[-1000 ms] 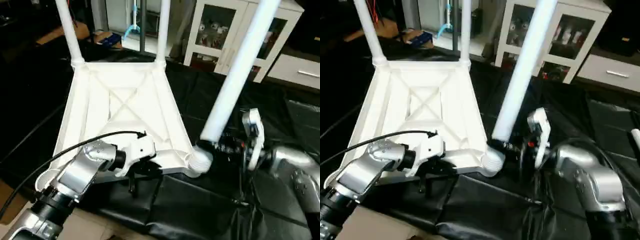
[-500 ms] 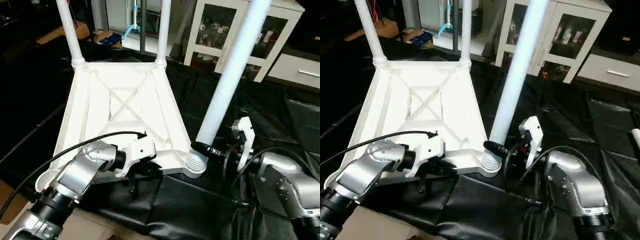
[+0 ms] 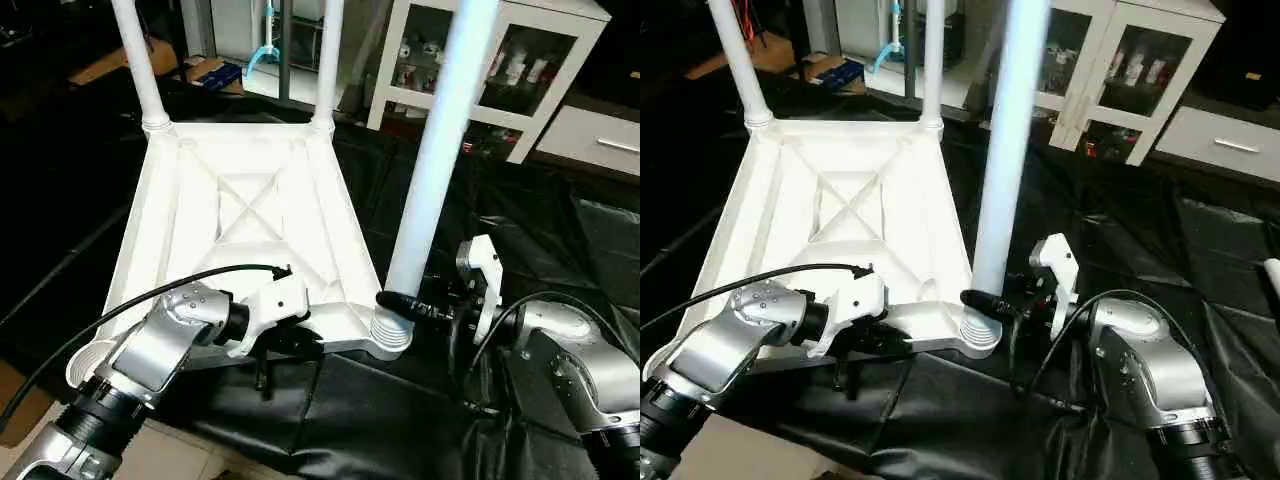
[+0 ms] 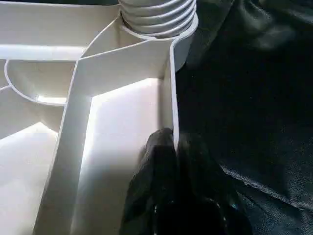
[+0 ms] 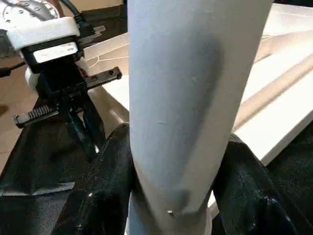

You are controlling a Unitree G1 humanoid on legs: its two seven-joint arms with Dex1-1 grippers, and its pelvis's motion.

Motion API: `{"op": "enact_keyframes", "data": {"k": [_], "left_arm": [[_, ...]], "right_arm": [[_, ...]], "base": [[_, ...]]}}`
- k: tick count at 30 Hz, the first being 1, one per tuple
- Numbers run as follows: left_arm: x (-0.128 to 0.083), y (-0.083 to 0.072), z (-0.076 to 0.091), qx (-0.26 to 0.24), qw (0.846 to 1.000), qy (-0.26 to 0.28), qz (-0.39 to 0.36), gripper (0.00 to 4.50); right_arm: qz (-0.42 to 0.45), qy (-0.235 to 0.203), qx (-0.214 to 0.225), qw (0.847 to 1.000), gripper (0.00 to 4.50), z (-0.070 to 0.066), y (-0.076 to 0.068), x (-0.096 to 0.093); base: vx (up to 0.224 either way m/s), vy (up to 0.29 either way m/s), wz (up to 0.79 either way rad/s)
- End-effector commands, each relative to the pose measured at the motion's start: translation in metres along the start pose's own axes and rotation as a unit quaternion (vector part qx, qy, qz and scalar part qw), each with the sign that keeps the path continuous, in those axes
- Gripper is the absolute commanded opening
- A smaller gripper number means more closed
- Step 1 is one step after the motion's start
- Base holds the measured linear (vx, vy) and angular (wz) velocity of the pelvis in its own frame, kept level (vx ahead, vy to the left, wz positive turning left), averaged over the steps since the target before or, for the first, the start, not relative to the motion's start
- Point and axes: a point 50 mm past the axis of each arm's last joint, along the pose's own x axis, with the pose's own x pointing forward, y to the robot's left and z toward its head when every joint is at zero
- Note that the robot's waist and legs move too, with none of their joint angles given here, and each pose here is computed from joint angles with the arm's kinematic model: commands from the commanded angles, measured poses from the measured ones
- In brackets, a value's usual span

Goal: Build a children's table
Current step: Insert table leg to table base

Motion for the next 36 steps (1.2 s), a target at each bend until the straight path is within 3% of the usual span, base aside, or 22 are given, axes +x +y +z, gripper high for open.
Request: {"op": "enact_keyframes", "data": {"k": [1,16,24,31,36], "left_arm": [[0.008,-0.01,0.024,0.034,0.996,-0.063,-0.054,0.0],[0.006,-0.005,0.024,0.018,0.997,-0.071,-0.026,0.0],[0.005,-0.005,0.026,0.016,0.997,-0.073,-0.025,0.0],[0.004,-0.007,0.028,0.012,0.997,-0.078,-0.023,0.0],[0.002,-0.008,0.026,0.01,0.998,-0.061,-0.029,0.0]], "right_arm": [[0.004,0.055,0.029,0.998,1.84,-0.027,0.004,0.005],[-0.079,0.031,0.063,0.994,1.84,-0.049,0.0,-0.014],[-0.086,0.03,0.063,0.994,1.84,-0.05,0.003,-0.016],[-0.092,0.02,0.035,0.995,1.84,-0.038,0.005,-0.012],[-0.113,0.038,-0.001,0.993,1.84,-0.041,0.005,-0.011]], "base": [[0.0,0.0,0.0],[0.0,0.0,0.0],[0.0,0.0,0.0],[0.0,0.0,0.0],[0.0,0.0,0.0]]}}
